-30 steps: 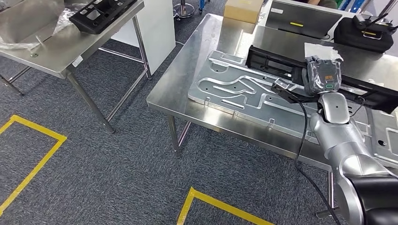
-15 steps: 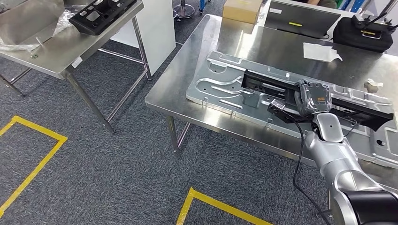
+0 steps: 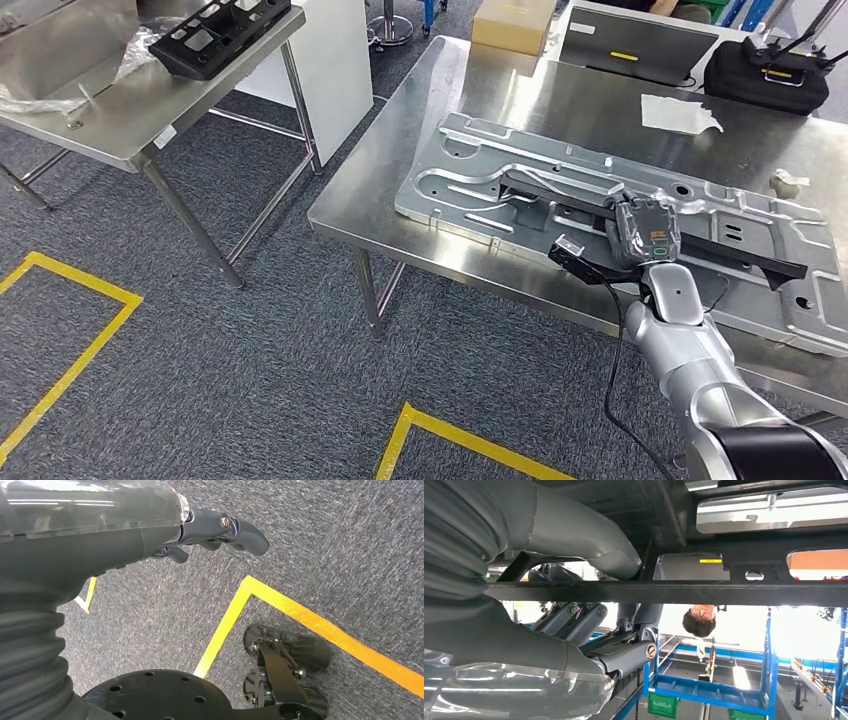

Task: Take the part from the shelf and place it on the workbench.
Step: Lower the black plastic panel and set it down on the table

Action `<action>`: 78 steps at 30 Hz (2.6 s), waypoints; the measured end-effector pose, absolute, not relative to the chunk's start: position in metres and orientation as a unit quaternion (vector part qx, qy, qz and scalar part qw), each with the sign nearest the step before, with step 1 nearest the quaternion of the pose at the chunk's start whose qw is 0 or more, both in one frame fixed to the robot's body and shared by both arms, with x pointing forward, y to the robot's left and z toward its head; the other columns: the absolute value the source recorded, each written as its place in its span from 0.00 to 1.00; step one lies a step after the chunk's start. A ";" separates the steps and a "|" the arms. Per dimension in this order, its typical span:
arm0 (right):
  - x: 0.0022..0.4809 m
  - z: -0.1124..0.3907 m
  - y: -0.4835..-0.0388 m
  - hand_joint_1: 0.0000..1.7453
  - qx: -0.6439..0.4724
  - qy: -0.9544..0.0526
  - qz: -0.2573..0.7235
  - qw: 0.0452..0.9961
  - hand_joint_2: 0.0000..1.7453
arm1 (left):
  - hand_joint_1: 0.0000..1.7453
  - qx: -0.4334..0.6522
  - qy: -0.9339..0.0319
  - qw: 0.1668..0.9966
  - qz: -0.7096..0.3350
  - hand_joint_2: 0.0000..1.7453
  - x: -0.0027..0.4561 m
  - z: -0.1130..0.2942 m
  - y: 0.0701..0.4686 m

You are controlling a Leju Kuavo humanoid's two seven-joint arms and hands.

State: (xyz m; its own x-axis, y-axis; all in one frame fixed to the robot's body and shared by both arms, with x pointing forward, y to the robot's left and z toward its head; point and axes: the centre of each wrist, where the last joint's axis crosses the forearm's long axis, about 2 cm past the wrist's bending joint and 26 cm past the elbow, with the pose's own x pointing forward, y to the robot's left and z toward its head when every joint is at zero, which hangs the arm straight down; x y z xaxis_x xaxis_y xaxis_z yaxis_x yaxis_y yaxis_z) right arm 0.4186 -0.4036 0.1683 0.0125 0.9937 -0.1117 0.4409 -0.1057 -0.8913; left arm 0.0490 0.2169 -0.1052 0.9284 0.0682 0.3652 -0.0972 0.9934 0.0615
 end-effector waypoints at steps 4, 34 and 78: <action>0.418 0.168 -0.403 1.00 -0.623 -0.576 0.404 0.342 1.00 | 0.00 0.031 -0.190 0.981 0.039 1.00 0.049 -0.105 0.217; 0.409 0.160 -0.403 0.00 -0.620 -0.581 0.405 0.338 0.00 | 0.00 0.010 -0.198 0.980 0.020 1.00 0.051 -0.105 0.218; 0.408 0.343 -0.476 0.00 -0.361 -0.851 0.068 0.376 0.00 | 0.00 -0.017 -0.233 0.972 0.029 1.00 0.048 -0.106 0.222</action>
State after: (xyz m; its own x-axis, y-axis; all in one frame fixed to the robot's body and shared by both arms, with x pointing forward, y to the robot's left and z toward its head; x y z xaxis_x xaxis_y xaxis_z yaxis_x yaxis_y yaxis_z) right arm 0.4079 -0.4756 0.3435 -0.4570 0.6658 0.5898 0.5630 0.7299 -0.3876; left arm 0.0480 0.2216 -0.1064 0.8900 0.0643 0.4515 -0.0486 0.9977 -0.0463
